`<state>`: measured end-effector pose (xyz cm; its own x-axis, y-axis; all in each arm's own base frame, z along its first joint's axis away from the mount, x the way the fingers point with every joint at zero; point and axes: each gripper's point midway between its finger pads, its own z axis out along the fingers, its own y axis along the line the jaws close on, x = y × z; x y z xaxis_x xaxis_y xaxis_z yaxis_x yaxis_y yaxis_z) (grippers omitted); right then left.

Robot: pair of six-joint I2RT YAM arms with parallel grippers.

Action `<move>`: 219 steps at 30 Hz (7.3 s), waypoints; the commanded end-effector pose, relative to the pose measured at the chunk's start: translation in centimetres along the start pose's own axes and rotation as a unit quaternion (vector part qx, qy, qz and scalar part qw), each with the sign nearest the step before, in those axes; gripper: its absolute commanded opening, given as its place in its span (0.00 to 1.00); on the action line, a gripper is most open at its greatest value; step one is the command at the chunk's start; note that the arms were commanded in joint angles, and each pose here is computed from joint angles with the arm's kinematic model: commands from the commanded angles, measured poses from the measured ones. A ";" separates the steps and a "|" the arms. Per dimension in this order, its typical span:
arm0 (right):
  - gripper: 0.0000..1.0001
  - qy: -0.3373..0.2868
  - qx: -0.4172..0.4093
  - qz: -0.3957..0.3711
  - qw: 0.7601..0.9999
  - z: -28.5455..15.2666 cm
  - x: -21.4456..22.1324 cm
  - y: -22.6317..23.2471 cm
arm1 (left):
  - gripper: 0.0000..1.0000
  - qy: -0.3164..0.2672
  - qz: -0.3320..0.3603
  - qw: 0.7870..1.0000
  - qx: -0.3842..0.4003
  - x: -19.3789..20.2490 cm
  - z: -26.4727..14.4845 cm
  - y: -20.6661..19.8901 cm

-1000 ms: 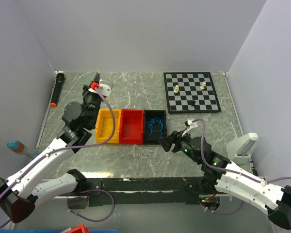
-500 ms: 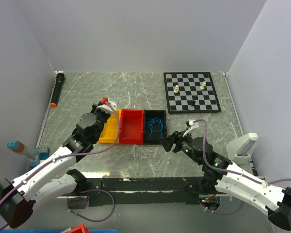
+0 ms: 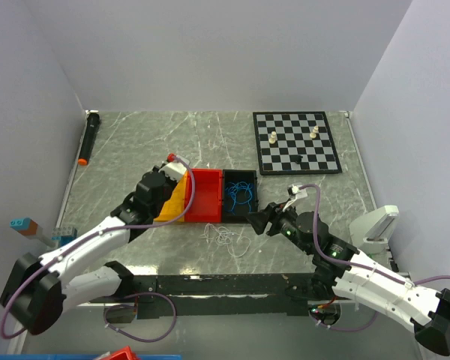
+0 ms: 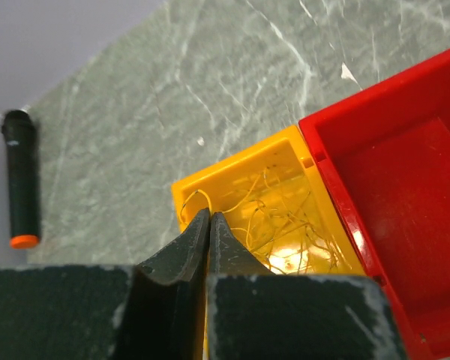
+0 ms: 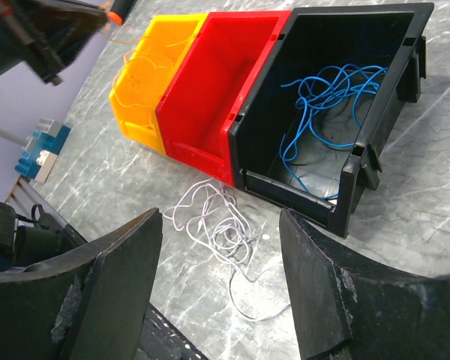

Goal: Untangle the cables

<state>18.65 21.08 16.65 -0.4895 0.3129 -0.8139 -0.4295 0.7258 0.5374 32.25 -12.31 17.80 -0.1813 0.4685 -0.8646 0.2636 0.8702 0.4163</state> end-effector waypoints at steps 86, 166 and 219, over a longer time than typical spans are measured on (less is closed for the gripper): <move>0.00 0.111 -0.124 -0.064 0.984 -1.2 3.6 4.2 | 0.77 -0.237 0.352 0.749 0.509 4.6 -9.4 -24.6; 0.00 -0.307 0.324 -0.096 0.890 -15.1 -24.3 -4.5 | 0.01 -0.111 0.422 0.764 0.476 5.2 -16.1 -10.2; 0.00 -0.198 -0.020 -0.235 0.951 4.9 -30.6 11.5 | 0.01 -0.382 0.356 0.802 0.290 -20.3 -16.3 -5.2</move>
<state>33.33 21.08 42.66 0.0189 0.0885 -0.9959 -0.4814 0.8738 0.0685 18.96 -24.44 34.42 0.7101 0.4024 -0.5777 0.6022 0.0780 0.7945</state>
